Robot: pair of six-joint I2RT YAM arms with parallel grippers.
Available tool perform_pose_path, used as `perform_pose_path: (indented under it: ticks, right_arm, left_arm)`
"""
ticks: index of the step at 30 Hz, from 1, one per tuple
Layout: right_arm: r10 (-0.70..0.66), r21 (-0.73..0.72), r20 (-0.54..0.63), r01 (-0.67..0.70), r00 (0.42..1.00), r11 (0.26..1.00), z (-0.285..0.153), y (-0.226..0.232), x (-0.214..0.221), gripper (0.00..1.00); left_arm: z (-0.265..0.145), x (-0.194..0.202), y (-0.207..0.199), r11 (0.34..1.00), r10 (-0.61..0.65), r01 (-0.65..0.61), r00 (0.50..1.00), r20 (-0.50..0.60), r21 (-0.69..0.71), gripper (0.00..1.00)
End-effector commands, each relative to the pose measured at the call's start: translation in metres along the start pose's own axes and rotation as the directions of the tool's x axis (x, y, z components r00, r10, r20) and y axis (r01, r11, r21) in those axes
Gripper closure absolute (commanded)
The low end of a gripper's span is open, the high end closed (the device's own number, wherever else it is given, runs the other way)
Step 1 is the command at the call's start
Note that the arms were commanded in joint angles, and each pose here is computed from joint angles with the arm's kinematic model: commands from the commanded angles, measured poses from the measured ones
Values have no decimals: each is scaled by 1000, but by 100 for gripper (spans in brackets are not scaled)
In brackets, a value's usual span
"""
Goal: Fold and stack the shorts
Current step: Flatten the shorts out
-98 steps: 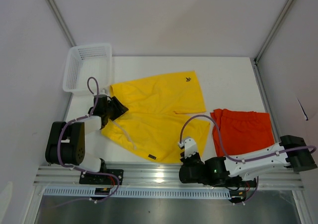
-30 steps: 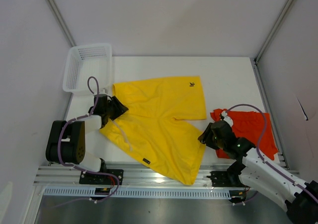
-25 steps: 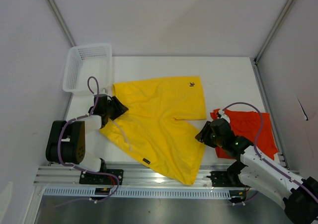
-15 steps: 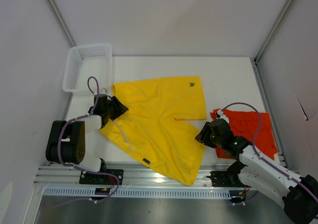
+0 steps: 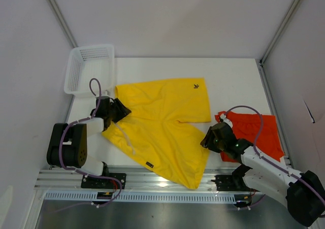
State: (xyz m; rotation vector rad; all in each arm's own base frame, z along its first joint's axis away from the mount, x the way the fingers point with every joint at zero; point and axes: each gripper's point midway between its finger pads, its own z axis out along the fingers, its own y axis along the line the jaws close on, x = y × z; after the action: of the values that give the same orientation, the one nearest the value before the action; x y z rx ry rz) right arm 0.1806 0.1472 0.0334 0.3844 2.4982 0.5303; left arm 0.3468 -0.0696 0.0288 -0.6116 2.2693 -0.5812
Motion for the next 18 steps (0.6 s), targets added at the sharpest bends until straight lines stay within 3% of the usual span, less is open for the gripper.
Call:
perform_pose_path:
  ticks: [1, 3, 7, 8, 11, 18]
  right_arm:
    - [-11, -33, 54, 13, 999, 999, 6, 10, -14, 54]
    - [-11, -26, 49, 12, 999, 1000, 9, 10, -14, 58]
    - [4, -59, 73, 0, 997, 998, 10, 17, -21, 83]
    - [13, -59, 84, -8, 996, 998, 10, 16, -23, 84]
    - [42, -72, 98, -35, 994, 997, 8, 14, -33, 100]
    - [175, -113, 92, -164, 980, 980, 1, -11, -61, 100]
  left_arm:
    - [1, -2, 8, 999, 21, -21, 1000, 5, -33, 45]
    - [0, -1, 9, 999, 21, -21, 1000, 4, -34, 45]
    - [0, -3, 7, 999, 20, -20, 1000, 8, -31, 45]
    - [1, -2, 8, 999, 22, -21, 1000, 6, -32, 45]
    - [0, -3, 8, 999, 22, -22, 1000, 9, -32, 45]
    - [1, -3, 8, 999, 22, -21, 1000, 6, -32, 45]
